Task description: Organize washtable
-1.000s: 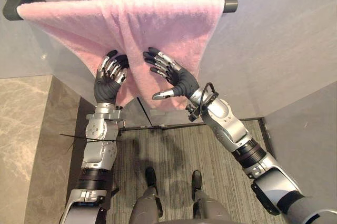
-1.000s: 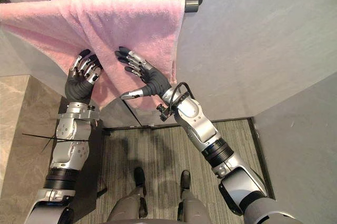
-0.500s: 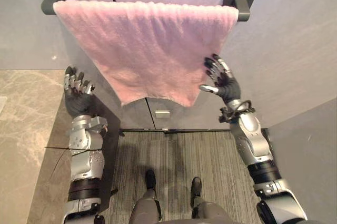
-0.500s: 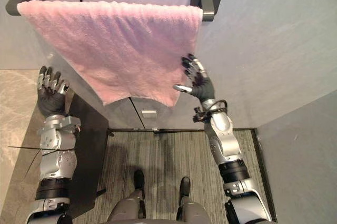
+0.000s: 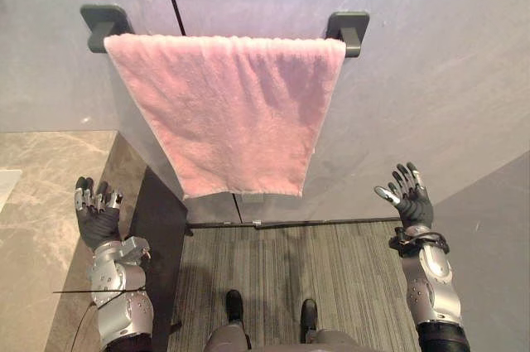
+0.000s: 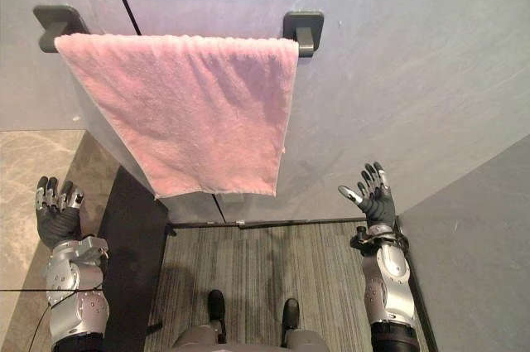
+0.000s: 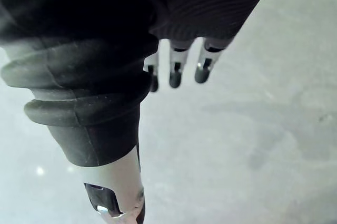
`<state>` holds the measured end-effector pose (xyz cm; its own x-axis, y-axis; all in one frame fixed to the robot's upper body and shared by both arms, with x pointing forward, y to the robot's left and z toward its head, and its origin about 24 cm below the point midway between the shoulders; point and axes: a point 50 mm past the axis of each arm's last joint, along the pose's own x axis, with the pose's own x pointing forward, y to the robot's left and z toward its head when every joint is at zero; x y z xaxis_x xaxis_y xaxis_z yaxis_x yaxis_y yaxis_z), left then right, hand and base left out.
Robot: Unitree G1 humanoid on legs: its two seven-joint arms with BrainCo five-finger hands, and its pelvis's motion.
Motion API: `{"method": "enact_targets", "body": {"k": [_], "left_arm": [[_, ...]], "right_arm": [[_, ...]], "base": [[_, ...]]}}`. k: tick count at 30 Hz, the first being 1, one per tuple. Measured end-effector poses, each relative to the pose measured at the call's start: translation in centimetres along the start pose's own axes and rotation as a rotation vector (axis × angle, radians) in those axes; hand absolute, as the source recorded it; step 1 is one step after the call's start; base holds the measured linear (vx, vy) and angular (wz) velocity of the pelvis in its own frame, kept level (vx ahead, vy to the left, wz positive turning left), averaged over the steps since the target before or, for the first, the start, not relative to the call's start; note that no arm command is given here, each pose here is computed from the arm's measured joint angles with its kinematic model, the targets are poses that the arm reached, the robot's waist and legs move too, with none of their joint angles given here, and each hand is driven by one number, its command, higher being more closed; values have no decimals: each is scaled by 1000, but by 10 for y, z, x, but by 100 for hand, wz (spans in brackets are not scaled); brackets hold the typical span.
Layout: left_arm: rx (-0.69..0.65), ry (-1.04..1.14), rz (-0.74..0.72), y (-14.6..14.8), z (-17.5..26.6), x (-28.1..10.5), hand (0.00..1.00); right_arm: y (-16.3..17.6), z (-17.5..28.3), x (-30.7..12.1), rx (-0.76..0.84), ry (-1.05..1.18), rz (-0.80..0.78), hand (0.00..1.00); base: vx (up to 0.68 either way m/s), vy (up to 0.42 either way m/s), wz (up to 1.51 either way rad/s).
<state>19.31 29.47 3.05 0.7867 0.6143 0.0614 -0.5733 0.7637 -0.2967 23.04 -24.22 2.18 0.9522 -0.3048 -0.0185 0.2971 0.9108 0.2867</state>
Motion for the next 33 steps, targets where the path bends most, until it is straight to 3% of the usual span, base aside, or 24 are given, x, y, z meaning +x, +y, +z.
{"method": "enact_targets", "body": {"k": [4, 10, 18, 33], "left_arm": [[23, 41, 18, 5, -8, -15, 0], [60, 147, -6, 2, -30, -44, 0], [61, 357, -173, -30, -65, -90, 0], [60, 535, -235, -37, -92, -121, 0]], "right_arm": [[-20, -10, -16, 20, 31, -130, 0], [-16, -25, -37, 74, 71, -185, 0], [-7, -41, -64, 103, 139, -174, 0], [-9, -57, -92, 145, 233, -231, 0]], "base": [[-8, 14, 18], [-7, 5, 7], [-10, 4, 5], [6, -5, 12]]}}
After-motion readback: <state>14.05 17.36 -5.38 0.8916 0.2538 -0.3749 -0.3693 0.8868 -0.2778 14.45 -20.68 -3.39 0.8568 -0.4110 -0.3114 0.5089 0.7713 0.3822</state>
